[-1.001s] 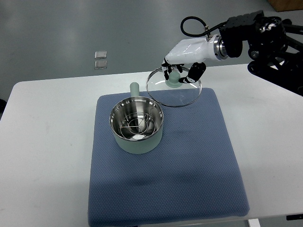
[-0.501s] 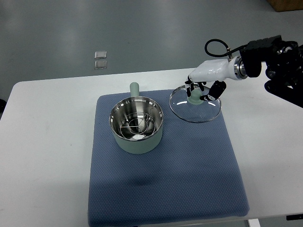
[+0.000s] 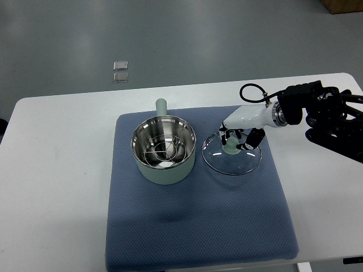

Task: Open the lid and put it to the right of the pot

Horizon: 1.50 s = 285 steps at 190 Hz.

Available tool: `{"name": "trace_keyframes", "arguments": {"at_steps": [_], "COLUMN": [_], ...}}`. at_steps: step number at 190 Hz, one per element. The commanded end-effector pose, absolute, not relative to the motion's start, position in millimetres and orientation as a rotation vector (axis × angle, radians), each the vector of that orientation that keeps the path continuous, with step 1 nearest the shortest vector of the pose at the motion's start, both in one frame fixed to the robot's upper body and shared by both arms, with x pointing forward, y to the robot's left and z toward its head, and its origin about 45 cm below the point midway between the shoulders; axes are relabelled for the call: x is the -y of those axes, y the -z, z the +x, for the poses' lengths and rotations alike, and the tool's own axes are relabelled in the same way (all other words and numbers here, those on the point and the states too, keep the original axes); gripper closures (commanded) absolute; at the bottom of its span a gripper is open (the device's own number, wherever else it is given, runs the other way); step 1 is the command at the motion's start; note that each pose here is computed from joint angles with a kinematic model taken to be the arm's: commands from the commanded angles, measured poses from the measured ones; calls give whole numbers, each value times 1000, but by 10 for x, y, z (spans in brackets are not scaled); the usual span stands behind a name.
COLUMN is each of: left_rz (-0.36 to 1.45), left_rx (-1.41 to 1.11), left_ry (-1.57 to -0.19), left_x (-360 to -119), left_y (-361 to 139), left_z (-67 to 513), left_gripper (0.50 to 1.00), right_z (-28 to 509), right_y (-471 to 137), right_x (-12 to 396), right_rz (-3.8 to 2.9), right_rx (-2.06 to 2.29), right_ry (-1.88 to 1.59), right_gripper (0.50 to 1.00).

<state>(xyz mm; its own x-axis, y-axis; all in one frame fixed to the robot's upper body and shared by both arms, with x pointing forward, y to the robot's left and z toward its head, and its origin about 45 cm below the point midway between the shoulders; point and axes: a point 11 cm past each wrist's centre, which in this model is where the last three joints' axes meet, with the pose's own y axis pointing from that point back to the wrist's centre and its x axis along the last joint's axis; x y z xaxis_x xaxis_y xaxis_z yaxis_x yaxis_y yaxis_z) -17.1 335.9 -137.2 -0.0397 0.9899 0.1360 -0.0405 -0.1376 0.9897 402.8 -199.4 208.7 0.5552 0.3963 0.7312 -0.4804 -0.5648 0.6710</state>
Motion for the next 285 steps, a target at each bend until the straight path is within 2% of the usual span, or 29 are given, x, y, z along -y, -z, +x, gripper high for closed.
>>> {"name": "trace_keyframes", "arguments": {"at_steps": [1,3,4,13,14,17,18,19,20,21,22,23,24,28,32,55,93,106,143,156,166,167,183,192,193,208,245,285], "left_rz": [1259,1259,1258,1258,1259,1259,1259,1259,1259,1259,1258,1258,1259,1259,1259,1259,1258,1259,1259,1259,1259,1258,1259,1259,1259,1258,1259,1259], "left_rx": [-1136,-1136,-1137,-1137,-1136,-1136,-1136,-1136,-1136,-1136,-1137,-1137,-1136,-1136,-1136,-1136,-1137,-1136,-1136,-1136,-1136,-1137,-1136,-1136,-1136,-1137,-1136,-1136], "left_ry": [-1357,-1357,-1358,-1358,-1357,-1357,-1357,-1357,-1357,-1357,-1358,-1358,-1357,-1357,-1357,-1357,-1358,-1357,-1357,-1357,-1357,-1358,-1357,-1357,-1357,-1358,-1357,-1357], "left_x": [-3359,-3359,-3359,-3359,-3359,-3359,-3359,-3359,-3359,-3359,-3359,-3359,-3359,-3359,-3359,-3359,-3359,-3359,-3359,-3359,-3359,-3359,-3359,-3359,-3359,-3359,-3359,-3359], "left_y": [1372,1372,1372,1372,1372,1372,1372,1372,1372,1372,1372,1372,1372,1372,1372,1372,1372,1372,1372,1372,1372,1372,1372,1372,1372,1372,1372,1372], "left_z": [-171,-171,-170,-170,-171,-171,-171,-171,-171,-171,-170,-170,-171,-171,-171,-171,-170,-171,-171,-171,-171,-170,-171,-171,-171,-170,-171,-171], "left_gripper": [500,500,500,500,500,500,500,500,500,500,500,500,500,500,500,500,500,500,500,500,500,500,500,500,500,500,500,500], "right_z": [4011,4011,4011,4011,4014,4014,4013,4013,4013,4013,4013,4013,4013,4016,4016,4057,4192,4294,4390,4557,4557,4607,4689,4689,4728,4740,4654,4552], "right_y": [-2052,-2052,-2052,-2052,-2059,-2059,-2059,-2059,-2060,-2060,-2060,-2060,-2060,-2066,-2068,-2154,-2424,-2695,-2912,-3052,-3052,-3041,-2977,-2977,-2889,-2723,-2328,-2061], "right_x": [1990,1990,1990,1990,1988,1988,1987,1987,1986,1986,1986,1986,1986,1984,1990,1983,1996,2029,2042,2146,2147,2181,2279,2279,2358,2443,2587,2694], "right_rz": [1844,1844,1844,1844,1844,1844,1846,1846,1847,1847,1847,1847,1847,1848,1849,1846,1829,1883,2052,2223,2223,2317,2439,2440,2471,2486,2471,2426], "right_rx": [69,69,69,69,71,71,70,70,70,70,70,70,70,72,73,83,129,231,427,683,683,838,1153,1154,1334,1527,1755,1810], "right_ry": [-1153,-1153,-1153,-1153,-1154,-1154,-1154,-1154,-1153,-1153,-1153,-1153,-1153,-1154,-1153,-1167,-1207,-1194,-1088,-925,-924,-817,-588,-588,-429,-206,217,339], "right_gripper": [1000,981,953,953,805,775,744,744,712,711,677,677,650,609,595,572,574,574,574,576,576,576,576,576,576,576,574,572]}}
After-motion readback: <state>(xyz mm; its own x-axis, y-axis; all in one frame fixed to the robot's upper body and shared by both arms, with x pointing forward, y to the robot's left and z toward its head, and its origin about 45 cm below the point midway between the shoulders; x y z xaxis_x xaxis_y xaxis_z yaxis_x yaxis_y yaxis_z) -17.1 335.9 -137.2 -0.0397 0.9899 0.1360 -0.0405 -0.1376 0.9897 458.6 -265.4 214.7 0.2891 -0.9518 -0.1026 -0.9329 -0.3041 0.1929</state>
